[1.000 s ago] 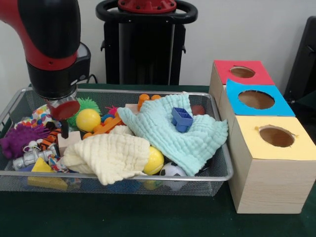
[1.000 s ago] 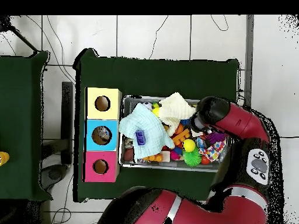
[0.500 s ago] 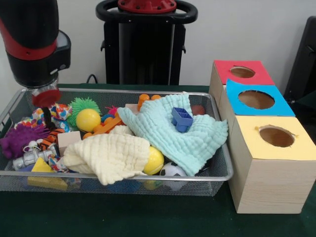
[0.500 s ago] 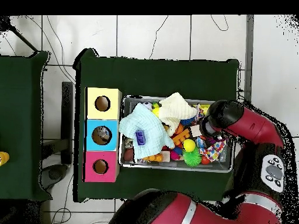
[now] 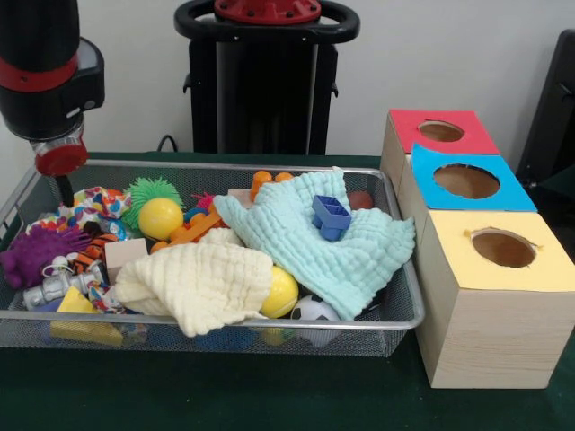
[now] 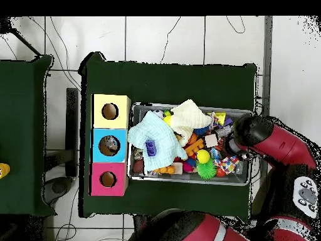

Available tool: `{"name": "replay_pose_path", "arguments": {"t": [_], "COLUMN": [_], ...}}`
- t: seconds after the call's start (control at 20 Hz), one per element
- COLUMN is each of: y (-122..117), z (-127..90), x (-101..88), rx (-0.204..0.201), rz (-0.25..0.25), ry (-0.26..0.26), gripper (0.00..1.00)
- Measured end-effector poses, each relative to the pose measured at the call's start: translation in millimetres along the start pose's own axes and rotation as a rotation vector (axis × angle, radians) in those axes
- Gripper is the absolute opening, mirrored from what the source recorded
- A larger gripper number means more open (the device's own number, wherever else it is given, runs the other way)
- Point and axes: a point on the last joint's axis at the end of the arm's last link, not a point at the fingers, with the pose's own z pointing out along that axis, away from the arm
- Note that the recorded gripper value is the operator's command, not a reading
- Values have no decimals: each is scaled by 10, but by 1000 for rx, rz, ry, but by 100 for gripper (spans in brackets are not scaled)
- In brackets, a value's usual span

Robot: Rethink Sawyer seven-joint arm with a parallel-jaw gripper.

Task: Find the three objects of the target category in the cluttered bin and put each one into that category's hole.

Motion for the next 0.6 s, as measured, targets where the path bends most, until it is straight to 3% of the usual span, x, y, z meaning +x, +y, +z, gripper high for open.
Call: {"name": "replay_pose_path", "arguments": {"t": [0.6], "y": [-148], "z": [397], "x": [333], "rx": [24], "rz": [1], "ry": [76], "gripper": [100]}}
